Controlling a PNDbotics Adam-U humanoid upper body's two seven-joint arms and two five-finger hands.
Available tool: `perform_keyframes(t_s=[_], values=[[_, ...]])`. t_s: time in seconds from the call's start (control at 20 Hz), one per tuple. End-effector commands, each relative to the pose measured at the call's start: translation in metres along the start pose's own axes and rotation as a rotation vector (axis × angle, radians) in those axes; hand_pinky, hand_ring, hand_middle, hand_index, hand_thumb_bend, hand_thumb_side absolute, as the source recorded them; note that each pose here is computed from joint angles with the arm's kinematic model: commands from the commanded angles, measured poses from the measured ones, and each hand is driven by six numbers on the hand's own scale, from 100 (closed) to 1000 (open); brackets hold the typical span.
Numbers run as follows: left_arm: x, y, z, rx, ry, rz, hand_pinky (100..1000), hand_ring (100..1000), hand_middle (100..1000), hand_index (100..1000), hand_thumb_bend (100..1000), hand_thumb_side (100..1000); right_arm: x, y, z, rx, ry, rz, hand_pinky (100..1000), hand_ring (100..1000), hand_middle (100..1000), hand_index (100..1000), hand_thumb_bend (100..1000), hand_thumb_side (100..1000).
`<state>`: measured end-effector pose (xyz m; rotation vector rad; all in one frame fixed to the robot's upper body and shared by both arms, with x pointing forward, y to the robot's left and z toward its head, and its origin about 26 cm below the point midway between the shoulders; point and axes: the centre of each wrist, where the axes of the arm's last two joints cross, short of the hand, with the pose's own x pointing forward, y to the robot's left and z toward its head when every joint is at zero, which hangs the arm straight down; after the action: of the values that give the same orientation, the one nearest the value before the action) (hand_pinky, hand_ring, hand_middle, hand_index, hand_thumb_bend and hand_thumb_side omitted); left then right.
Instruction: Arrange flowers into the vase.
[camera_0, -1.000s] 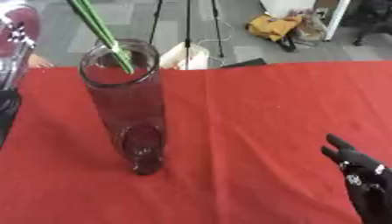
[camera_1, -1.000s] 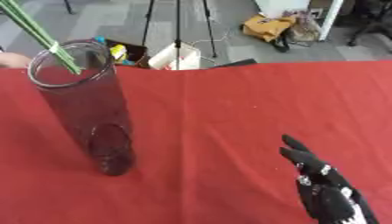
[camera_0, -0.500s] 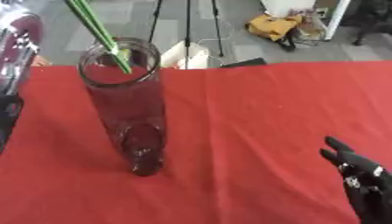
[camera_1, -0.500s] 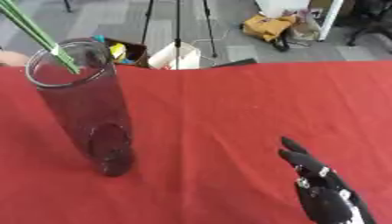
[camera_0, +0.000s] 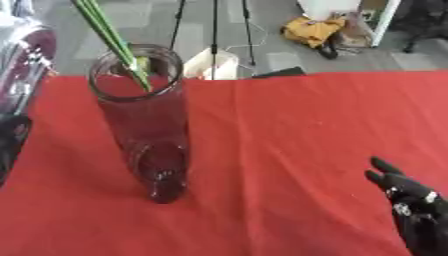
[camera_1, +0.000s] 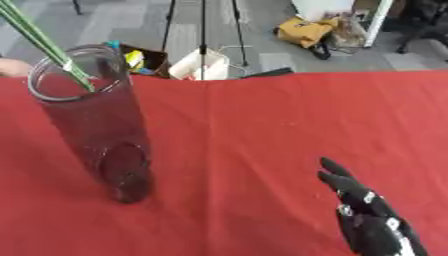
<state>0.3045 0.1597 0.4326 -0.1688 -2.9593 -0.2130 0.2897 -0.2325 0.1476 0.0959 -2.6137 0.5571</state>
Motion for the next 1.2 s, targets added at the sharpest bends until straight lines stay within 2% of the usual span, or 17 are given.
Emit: perform_keyframes(t_s=[0.05, 0.7, 1.2], values=[[0.002, 0.000, -0.003, -0.001, 0.005, -0.004, 100, 100, 100, 100, 100, 648, 0.003, -0.001, -0.004, -0.001, -0.012, 0.010, 961, 1000, 126, 877, 100, 1000], [-0.013, 0.002, 0.004, -0.033, 0.020, -0.057, 100, 100, 100, 115, 100, 684, 0.003, -0.002, -0.004, -0.004, -0.011, 0.006, 963, 1000, 124, 878, 100, 1000], [-0.023, 0.004, 0.009, -0.033, 0.040, -0.117, 100, 100, 100, 142, 100, 678, 0.003, -0.003, -0.004, -0.007, -0.009, 0.007, 964, 1000, 123, 879, 100, 1000]])
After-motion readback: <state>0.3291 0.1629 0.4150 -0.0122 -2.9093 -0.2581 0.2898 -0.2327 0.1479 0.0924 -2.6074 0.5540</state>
